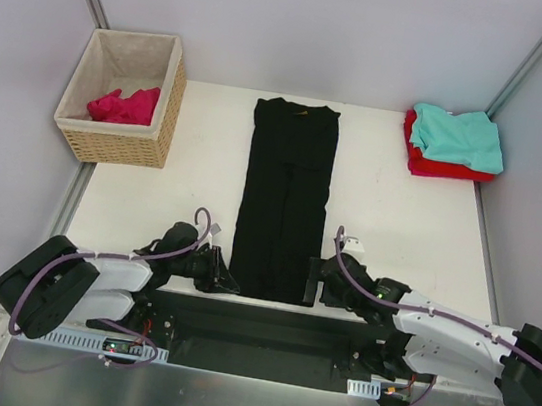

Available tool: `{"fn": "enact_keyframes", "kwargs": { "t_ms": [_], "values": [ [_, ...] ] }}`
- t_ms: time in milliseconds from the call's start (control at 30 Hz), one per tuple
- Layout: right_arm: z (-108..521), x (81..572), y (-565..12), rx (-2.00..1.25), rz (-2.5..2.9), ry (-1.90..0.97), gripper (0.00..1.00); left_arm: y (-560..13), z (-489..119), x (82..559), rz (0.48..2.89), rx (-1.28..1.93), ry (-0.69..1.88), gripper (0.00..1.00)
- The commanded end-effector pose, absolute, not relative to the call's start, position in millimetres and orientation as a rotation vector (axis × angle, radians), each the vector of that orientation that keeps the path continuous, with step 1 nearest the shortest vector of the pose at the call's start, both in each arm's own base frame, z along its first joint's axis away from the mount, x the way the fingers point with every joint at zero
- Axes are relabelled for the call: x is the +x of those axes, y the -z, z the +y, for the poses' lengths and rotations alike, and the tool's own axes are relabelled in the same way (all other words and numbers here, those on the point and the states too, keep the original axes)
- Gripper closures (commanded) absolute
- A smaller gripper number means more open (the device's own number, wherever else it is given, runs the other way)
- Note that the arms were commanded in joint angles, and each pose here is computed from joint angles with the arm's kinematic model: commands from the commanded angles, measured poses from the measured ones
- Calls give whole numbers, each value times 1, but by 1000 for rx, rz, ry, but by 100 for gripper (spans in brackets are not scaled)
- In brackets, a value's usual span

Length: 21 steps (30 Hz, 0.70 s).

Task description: Fold and stack the t-shirts

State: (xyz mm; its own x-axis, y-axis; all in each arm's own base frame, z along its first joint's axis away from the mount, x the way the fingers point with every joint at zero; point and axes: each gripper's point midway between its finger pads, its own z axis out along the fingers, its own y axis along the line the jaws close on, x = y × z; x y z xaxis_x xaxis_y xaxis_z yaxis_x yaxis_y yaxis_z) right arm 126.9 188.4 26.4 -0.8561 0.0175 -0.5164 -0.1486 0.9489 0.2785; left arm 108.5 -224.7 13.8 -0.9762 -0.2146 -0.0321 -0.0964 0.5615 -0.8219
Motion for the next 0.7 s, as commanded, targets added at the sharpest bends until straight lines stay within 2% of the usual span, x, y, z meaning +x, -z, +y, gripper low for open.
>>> {"fn": "enact_keyframes", "kwargs": {
  "t_ms": [0, 200, 467, 667],
  "values": [
    [179, 123, -20, -48, 2577, -395, 3, 1, -216, 111, 2674, -291, 1266, 86],
    [183, 120, -14, 44, 2571, -478, 6, 2, -210, 109, 2674, -290, 1225, 93],
    [201, 115, -13, 52, 2596, -569, 18, 2, -208, 108, 2672, -288, 1215, 94],
    [213, 102, -8, 53, 2656, -609, 23, 0, -209, 110, 2666, -283, 1218, 94]
  ]
}}
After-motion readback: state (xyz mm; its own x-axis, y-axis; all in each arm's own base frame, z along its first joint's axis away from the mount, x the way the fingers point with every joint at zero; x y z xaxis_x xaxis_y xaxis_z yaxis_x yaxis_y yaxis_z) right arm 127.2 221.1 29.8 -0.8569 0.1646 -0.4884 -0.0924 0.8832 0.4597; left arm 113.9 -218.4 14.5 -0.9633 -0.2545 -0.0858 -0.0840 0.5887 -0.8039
